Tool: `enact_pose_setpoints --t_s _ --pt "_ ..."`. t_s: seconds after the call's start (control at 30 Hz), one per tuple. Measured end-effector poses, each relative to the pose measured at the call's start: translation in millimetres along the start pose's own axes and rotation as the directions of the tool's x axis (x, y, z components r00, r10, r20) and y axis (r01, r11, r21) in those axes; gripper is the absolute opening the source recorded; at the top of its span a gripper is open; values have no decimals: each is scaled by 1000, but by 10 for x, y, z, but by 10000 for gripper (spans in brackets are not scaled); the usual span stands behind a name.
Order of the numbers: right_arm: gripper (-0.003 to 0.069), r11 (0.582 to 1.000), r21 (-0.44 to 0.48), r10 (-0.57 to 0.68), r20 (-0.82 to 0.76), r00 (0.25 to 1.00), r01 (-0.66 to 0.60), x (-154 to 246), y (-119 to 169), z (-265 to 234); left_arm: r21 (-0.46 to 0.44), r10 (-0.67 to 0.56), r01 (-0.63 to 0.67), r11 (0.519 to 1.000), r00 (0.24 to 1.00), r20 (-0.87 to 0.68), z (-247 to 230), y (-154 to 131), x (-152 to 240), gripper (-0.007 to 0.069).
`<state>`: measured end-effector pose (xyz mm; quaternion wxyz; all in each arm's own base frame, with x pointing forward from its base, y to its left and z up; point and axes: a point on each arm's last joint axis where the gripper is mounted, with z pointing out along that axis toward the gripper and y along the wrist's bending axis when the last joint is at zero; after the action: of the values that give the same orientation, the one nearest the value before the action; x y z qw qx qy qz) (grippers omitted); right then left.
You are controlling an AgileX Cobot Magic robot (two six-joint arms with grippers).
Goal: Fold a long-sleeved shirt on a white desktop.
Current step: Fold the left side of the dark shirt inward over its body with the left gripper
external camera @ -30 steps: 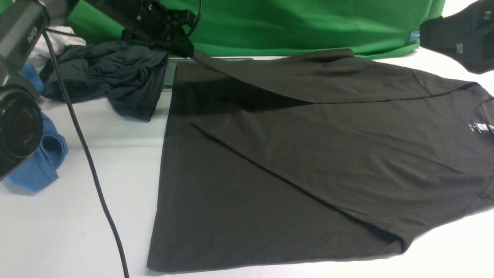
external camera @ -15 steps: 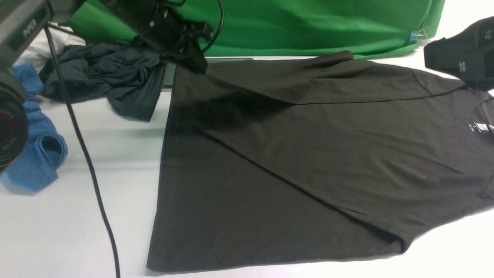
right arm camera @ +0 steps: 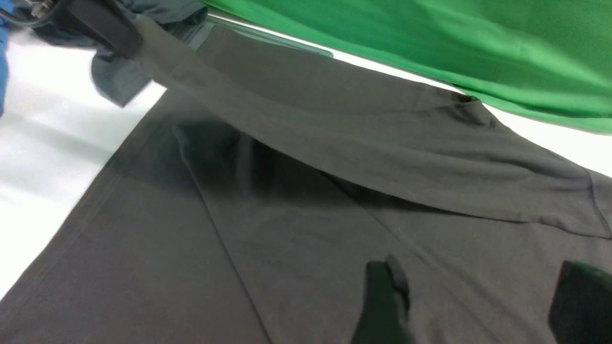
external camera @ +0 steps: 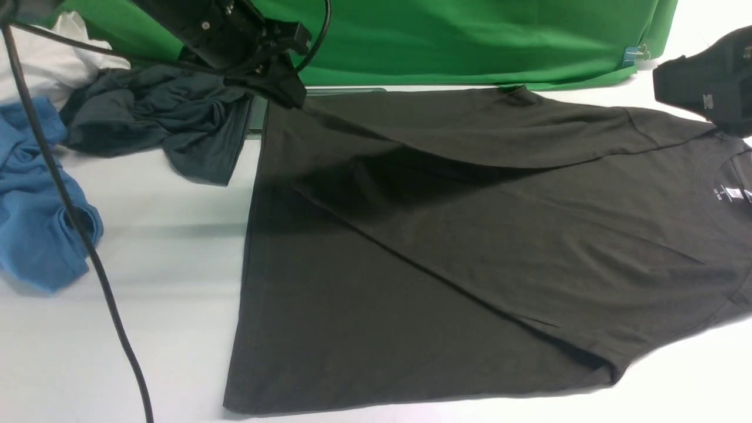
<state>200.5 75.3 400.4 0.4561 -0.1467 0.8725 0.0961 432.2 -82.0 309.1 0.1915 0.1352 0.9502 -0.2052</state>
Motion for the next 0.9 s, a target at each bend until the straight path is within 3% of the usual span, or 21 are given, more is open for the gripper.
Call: enact_pose_setpoints --t_s 0.23,0.43,0.53,0.57,0.67,0.77,0.9 --pt "473 1000 1 1 0 1000 -1 0 -1 0 -21 -30 27 999 991 -128 318 -6 230 53" --pt "473 1000 1 15 0 1000 -15 0 -1 0 -55 -56 46 997 978 -203 769 -71 527 109" --pt "474 999 1 46 0 999 -46 0 -1 0 -130 -45 19 991 979 -198 935 -122 612 232" --pt "474 999 1 47 0 999 -47 0 -1 0 -139 -42 14 990 979 -199 938 -119 614 241" --pt "473 999 1 51 0 999 -51 0 -1 0 -189 -35 -3 982 980 -196 925 -108 612 398" --pt "474 999 1 52 0 999 -52 0 -1 0 -200 -25 -24 979 971 -239 847 -110 647 552" --pt "474 999 1 51 1 999 -51 -1 -1 0 -172 31 -93 981 942 -335 679 -163 725 663"
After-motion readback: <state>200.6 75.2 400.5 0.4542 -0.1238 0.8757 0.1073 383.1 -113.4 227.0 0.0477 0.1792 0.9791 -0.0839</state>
